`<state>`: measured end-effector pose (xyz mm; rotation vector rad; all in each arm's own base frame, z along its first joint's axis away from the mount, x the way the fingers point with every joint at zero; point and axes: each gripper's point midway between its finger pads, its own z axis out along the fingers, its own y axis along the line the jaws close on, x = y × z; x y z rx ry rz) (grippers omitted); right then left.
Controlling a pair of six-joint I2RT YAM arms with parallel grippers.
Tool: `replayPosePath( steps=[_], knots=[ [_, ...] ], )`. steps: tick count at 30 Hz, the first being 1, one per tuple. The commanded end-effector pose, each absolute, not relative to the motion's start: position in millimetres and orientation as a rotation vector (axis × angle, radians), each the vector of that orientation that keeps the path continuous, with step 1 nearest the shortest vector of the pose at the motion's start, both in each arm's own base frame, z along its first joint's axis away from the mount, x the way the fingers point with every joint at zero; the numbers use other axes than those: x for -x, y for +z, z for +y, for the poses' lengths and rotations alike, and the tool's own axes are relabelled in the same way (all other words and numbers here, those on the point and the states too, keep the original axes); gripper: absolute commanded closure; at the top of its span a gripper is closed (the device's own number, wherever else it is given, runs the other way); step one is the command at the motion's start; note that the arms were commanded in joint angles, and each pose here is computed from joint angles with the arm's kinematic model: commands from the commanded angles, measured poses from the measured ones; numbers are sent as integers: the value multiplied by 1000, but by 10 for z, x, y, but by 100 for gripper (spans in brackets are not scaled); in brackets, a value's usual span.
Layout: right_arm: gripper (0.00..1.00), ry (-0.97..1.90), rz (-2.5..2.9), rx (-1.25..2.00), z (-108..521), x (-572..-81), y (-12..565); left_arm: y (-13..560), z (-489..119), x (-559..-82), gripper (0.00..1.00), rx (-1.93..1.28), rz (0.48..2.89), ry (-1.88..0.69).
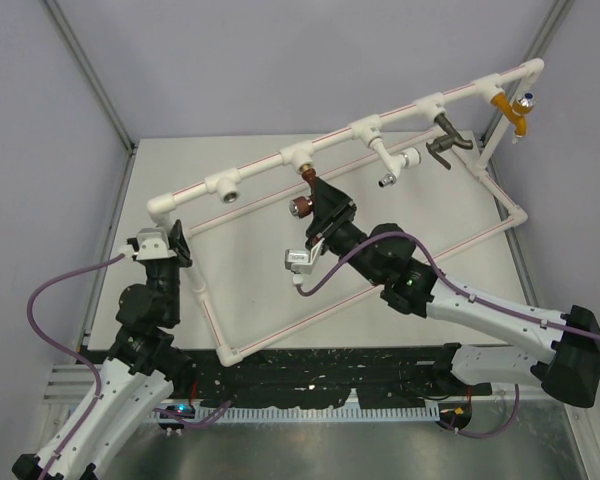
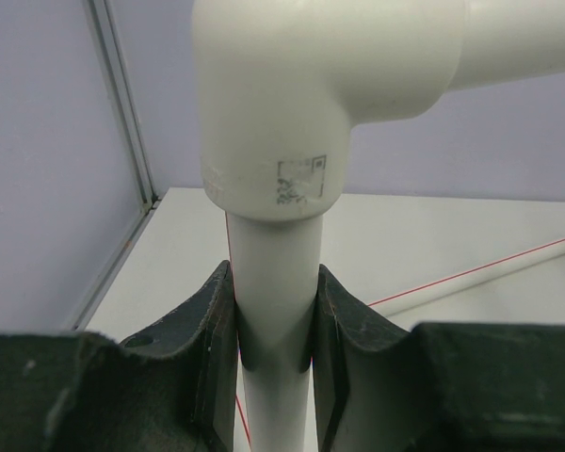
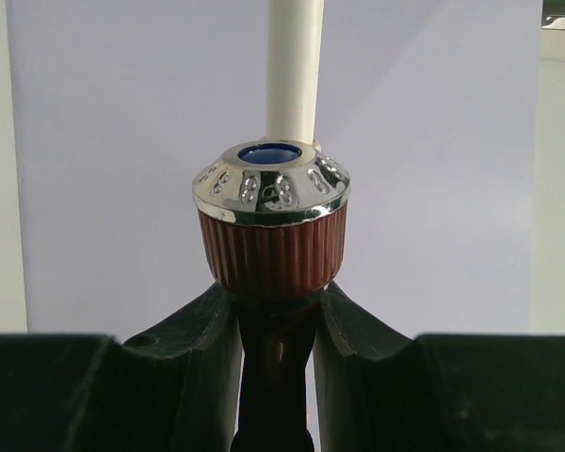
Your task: Install the water faucets
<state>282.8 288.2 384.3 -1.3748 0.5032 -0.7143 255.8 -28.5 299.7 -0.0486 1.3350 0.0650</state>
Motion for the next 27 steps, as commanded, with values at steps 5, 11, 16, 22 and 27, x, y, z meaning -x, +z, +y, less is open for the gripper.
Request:
replayPosePath(
  steps=[5, 11, 16, 22, 27],
  knots=[
    [95, -695, 626, 1349, 2911, -3019, 3748, 2992, -393, -2567, 100, -10, 1341, 36],
    [95, -576, 692, 1283, 2980, -3058, 3689, 2988, -395, -2570, 100, -11, 1343, 36],
    [95, -444, 752, 1208, 3029, -3050, 3678, 2997, -403, -2565, 100, -14, 1339, 30],
    [95, -335, 827, 1111, 3053, -3078, 3649, 2994, -401, -2565, 100, -16, 1342, 33],
    [95, -226, 903, 992, 3055, -3103, 3611, 2986, -405, -2566, 100, -18, 1343, 32]
  ],
)
